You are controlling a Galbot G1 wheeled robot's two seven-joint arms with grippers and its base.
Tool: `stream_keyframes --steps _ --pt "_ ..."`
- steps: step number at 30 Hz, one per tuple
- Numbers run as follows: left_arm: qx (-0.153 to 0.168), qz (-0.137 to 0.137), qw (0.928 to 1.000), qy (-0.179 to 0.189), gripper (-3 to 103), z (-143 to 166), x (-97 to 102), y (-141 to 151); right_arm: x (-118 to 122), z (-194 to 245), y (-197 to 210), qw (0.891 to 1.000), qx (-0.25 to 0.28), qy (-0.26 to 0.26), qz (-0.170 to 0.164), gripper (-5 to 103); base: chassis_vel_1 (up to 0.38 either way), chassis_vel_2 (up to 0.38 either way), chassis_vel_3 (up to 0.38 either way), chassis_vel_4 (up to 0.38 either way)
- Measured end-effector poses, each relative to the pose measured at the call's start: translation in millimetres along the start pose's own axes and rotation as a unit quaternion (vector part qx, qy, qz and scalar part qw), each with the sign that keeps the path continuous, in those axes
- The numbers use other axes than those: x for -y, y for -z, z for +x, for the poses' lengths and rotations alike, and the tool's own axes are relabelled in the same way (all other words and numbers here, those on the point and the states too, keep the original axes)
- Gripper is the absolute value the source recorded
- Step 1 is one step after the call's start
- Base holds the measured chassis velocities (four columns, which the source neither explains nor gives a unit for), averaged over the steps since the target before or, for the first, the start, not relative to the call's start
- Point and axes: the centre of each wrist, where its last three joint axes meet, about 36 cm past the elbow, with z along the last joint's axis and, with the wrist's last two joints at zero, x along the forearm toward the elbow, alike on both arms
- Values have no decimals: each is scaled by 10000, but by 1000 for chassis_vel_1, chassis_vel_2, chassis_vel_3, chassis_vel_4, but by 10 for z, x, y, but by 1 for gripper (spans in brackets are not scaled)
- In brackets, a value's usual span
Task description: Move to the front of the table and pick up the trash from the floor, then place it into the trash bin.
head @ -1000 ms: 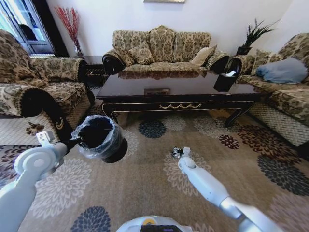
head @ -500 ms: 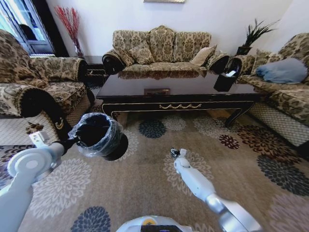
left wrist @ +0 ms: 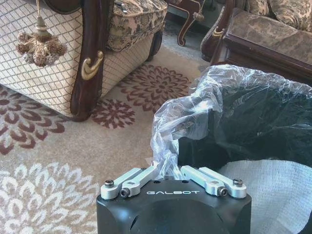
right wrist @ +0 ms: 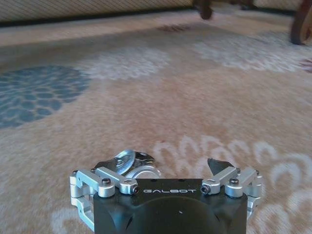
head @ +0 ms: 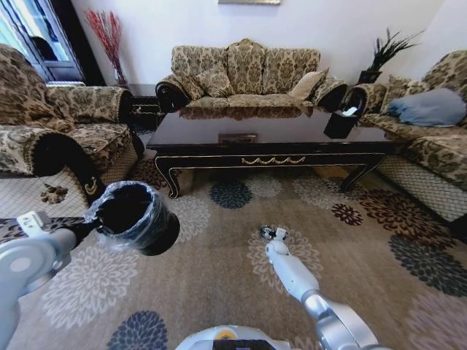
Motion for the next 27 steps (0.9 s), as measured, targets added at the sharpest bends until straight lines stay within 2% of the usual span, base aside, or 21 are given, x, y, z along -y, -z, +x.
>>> stream_keyframes --steps 4,7,13,21,27 --pt "0 20 10000 19 2 -9 -12 -3 48 -7 -134 9996 108 274 -6 100 0 0 0 0" --pt "-5 76 10000 28 2 -14 -28 -22 -25 -35 -133 9988 159 412 -213 100 0 0 0 0" --pt "-11 117 9999 27 2 -20 -38 -37 -151 -77 -139 9987 123 417 -247 100 0 0 0 0" --pt "47 112 9999 20 2 2 -63 4 -316 -125 -230 9997 -85 199 -115 100 0 0 0 0" --pt "71 109 9999 5 2 16 -72 16 -353 -137 -312 9998 -115 128 64 100 0 0 0 0"
